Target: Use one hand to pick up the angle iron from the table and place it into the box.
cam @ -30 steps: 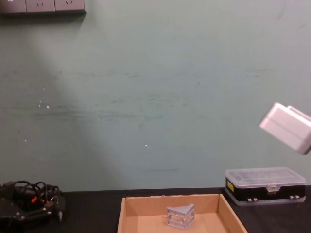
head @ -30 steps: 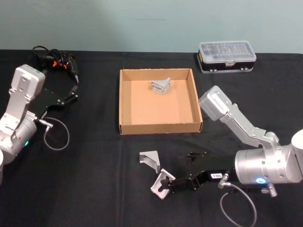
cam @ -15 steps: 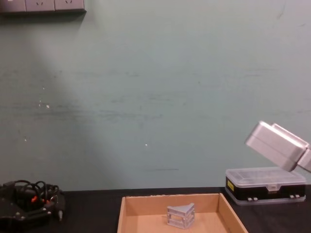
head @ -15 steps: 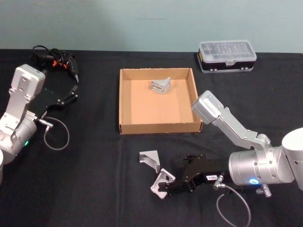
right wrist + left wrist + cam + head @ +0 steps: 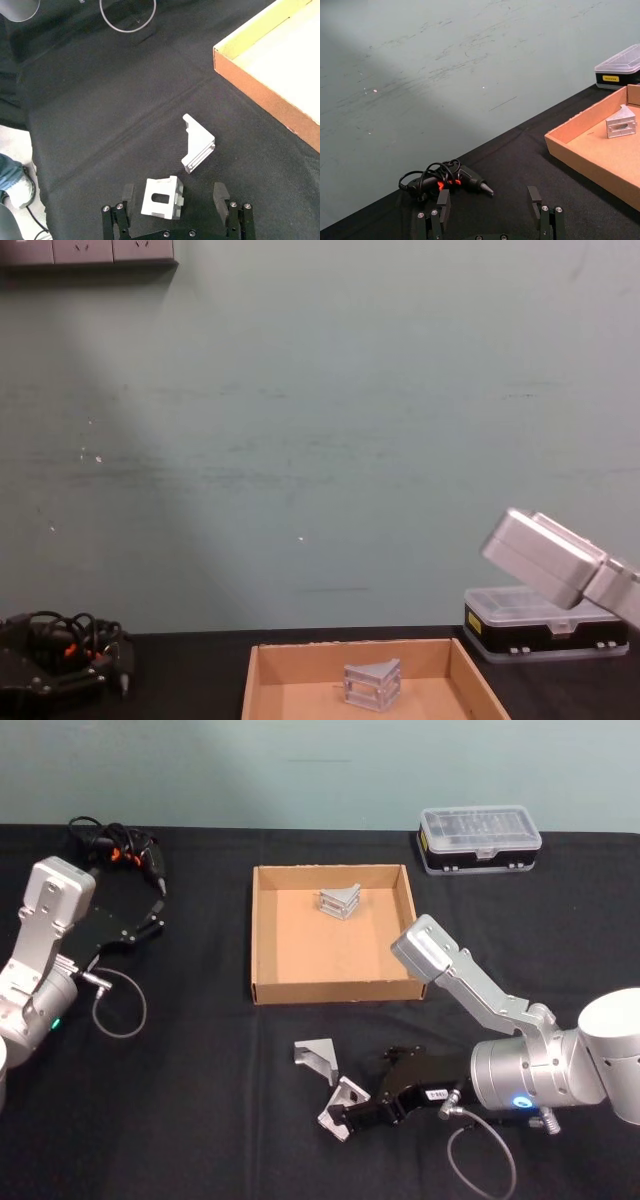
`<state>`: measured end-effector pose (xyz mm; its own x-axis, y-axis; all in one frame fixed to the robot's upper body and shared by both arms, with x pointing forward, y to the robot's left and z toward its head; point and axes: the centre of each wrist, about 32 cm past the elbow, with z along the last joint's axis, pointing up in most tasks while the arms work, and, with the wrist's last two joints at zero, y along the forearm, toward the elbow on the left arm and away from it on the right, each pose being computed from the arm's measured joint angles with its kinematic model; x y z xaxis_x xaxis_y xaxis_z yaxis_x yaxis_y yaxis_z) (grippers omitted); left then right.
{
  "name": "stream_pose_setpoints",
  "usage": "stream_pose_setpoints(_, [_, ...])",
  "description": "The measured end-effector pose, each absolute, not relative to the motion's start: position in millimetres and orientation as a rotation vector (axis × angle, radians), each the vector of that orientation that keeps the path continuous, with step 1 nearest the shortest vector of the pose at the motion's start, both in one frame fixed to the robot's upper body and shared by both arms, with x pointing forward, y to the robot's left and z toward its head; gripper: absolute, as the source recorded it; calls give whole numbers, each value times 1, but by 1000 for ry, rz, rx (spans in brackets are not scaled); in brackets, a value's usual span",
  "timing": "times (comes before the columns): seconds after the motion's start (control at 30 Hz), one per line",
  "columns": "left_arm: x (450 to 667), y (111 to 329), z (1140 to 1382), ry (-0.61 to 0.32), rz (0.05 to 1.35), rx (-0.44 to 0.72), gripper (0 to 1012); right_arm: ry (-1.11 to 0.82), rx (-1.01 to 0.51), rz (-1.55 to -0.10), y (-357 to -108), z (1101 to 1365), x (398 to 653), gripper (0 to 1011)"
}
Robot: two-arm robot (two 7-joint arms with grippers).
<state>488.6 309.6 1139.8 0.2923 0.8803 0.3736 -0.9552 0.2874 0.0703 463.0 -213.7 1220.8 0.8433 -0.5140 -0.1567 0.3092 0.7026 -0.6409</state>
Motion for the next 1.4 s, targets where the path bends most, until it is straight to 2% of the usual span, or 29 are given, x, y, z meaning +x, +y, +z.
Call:
stream_pose_setpoints(0.13, [489, 310, 1140, -285, 1248, 304, 1000, 339, -643, -468, -213, 1220, 464, 978])
stream_pose_setpoints(0.4, [489, 310, 1140, -285, 1248, 304, 1000, 342, -641, -471, -212, 1220, 468, 776])
stream_pose_setpoints(0.43, [489, 310, 1140, -285, 1248, 304, 1000, 343, -641, -471, -212, 1220, 468, 721])
stream_pose_setpoints(0.53, [489, 310, 1140, -285, 1248, 304, 1000, 343, -642, -471, -212, 1220, 468, 661])
stream_pose_setpoints(0.57, [489, 310, 1140, -285, 1248, 304, 1000, 344, -643, -471, -212, 1221, 469, 600])
stream_pose_setpoints(0.63, [489, 310, 1140, -285, 1248, 304, 1000, 345, -644, -471, -212, 1221, 469, 564])
stream_pose_setpoints(0.77, [489, 310, 1140, -285, 1248, 304, 1000, 346, -645, -469, -212, 1221, 469, 397])
stream_pose_setpoints(0.87, [489, 310, 1140, -285, 1248, 304, 1000, 347, -647, -466, -212, 1221, 469, 335])
stream_pose_setpoints(0.9, [489, 310, 1140, -285, 1248, 304, 1000, 348, -648, -463, -212, 1221, 469, 274])
stream_pose_setpoints(1.07, [489, 310, 1140, -285, 1248, 304, 1000, 350, -649, -455, -211, 1221, 470, 121])
stream_pose_setpoints(1.13, [489, 310, 1140, -285, 1248, 304, 1000, 350, -650, -452, -211, 1221, 470, 80])
stream_pose_setpoints(1.4, [489, 310, 1140, -285, 1248, 304, 1000, 350, -649, -447, -210, 1221, 470, 70])
